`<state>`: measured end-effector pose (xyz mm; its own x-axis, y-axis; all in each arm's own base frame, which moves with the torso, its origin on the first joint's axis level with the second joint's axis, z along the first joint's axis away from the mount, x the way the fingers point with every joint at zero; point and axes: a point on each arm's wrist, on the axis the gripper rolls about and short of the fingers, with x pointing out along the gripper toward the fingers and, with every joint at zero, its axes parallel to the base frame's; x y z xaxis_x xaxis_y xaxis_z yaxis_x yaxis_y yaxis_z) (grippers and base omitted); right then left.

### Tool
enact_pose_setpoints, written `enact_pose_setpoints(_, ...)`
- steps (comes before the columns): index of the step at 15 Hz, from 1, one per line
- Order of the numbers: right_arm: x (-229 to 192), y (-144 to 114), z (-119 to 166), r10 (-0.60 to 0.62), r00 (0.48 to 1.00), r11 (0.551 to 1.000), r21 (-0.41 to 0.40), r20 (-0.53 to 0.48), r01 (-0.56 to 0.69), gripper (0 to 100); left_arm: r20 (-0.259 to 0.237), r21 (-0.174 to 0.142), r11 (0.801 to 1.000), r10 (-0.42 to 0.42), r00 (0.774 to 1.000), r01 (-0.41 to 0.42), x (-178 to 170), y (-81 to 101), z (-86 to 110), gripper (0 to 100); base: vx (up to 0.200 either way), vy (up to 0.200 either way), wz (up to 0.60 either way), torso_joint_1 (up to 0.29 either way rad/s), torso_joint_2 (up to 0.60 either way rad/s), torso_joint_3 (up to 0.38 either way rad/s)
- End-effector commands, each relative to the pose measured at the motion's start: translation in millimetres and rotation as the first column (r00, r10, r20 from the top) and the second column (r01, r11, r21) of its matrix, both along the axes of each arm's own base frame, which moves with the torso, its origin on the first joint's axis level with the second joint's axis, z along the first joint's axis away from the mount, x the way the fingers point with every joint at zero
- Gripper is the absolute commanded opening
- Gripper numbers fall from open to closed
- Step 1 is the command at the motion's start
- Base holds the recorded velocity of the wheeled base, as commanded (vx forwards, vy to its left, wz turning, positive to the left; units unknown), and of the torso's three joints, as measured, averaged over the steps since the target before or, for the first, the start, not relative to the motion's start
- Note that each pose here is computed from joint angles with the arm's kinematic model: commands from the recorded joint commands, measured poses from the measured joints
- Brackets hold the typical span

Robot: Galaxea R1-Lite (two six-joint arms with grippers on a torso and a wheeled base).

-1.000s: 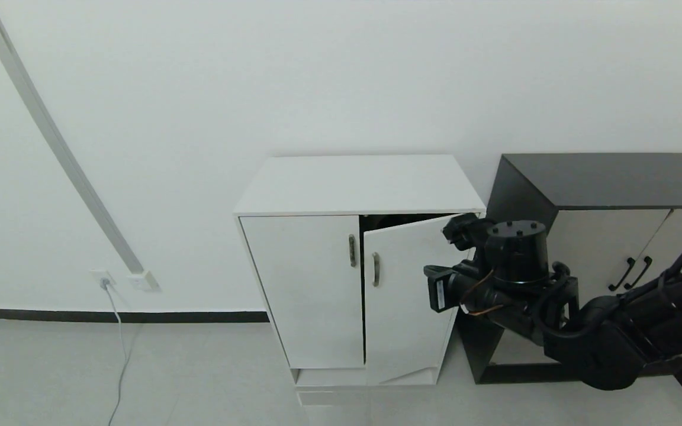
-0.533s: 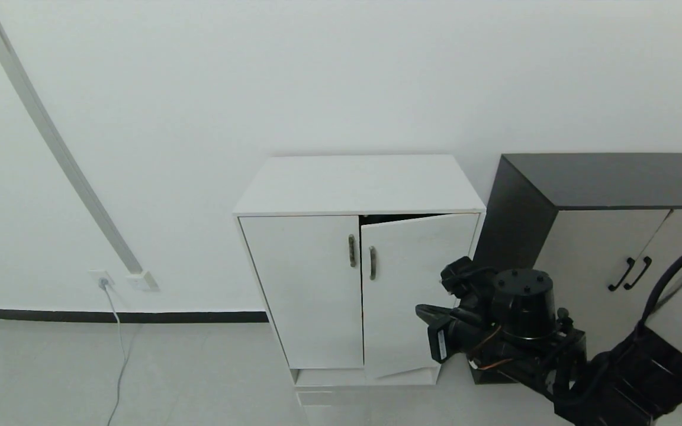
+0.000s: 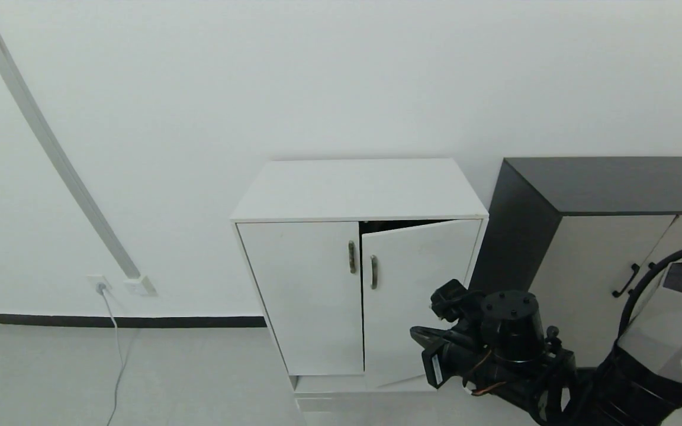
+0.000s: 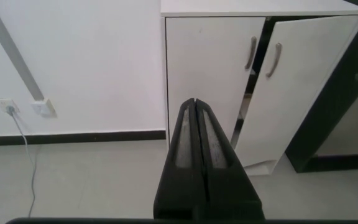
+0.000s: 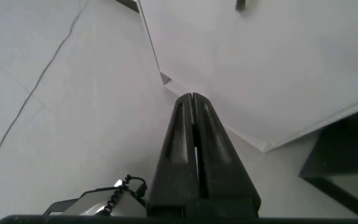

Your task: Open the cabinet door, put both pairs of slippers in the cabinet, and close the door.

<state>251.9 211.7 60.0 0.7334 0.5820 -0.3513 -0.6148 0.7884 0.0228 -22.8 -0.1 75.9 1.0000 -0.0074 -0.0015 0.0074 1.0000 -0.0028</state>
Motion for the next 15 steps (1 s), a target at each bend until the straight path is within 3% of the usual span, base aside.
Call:
enact_pose_setpoints(1, 0.1, 0.8, -4.7, 0.001, 1.0, 1.0, -0.01, -0.012, -0.001, 0, 0.0, 0.0, 1.0, 0.0, 1.0, 0.0, 0.0, 0.0, -0.1, 0, 0.2, 0.0, 0.0, 0.007, 0.0, -0.002)
enact_pose_setpoints(7, 0.4, 3.6, -10.0, 0.001, 1.0, 1.0, -0.014, -0.014, -0.001, 0, 0.0, -0.003, 1.0, 0.0, 1.0, 0.0, 0.0, 0.0, -0.1, 0, 0.2, 0.0, 0.0, 0.006, 0.0, 0.004)
enact_pose_setpoints(15, 42.5, 14.1, -21.1, -0.054, 0.998, 0.998, 0.024, 0.028, 0.053, 0, 0.0, -0.005, 1.0, 0.0, 1.0, 0.0, 0.0, 0.0, -0.1, 0, 0.0, 0.0, 0.0, 0.0, 0.0, 0.0)
